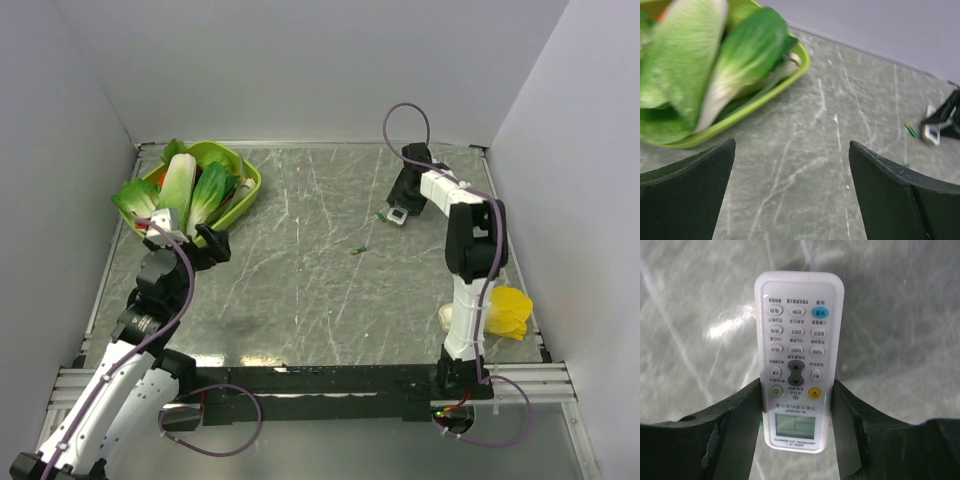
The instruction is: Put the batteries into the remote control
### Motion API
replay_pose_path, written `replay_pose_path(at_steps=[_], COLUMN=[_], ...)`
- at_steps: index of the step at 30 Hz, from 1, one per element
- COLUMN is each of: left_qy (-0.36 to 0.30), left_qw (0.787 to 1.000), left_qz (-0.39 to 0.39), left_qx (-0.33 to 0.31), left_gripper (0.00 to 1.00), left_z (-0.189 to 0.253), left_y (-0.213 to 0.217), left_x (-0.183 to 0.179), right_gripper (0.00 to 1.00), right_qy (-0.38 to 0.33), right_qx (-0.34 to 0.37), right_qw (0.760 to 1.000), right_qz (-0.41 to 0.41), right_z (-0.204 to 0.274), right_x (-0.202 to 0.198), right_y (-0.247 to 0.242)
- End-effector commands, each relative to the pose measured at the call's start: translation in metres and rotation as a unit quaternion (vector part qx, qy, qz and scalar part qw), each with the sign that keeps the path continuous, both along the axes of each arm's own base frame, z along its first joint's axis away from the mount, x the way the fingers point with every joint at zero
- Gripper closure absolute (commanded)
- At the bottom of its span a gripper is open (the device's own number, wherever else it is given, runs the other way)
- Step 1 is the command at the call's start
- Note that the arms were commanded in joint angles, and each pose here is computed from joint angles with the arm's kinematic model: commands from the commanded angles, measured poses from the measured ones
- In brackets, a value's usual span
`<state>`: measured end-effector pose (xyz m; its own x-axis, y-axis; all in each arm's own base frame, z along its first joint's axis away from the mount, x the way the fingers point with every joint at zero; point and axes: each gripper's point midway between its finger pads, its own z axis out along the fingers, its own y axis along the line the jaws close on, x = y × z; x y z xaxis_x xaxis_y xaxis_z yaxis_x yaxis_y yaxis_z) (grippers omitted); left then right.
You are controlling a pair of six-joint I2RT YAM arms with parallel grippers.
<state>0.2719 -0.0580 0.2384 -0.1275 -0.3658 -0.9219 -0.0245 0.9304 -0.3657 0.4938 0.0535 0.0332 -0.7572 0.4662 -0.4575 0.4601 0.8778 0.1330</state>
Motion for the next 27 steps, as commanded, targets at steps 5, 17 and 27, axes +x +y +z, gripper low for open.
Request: replay_pose_path(at_steps=[5,17,27], left_qy=[-0.053,-0.124,-0.164], left_qw=[0.984,0.928,0.866], left_qz=[-0.165,-0.325,-0.438], left_qx=[-0.053,-0.133,-0.179], left_gripper=[0.01,0.03,0.03], left_z=[0.057,0.109,0.138], left_y=[-0.066,-0.125,-0.159], left_x=[0.005,-0.008,-0.032], right_gripper=[0.80,0.84,0.77], right_qy=[-0.250,-0.425,-0.479], right_qx=[0.102,0.264,0.341], right_qw=[0.954,0.733,0.544], right_qz=[0.131,0.461,0.598], right_z=[0.163,0.281,0.328], right_x=[-0.008,-0.142,-0.238], right_y=[0.053,0.192,0.243])
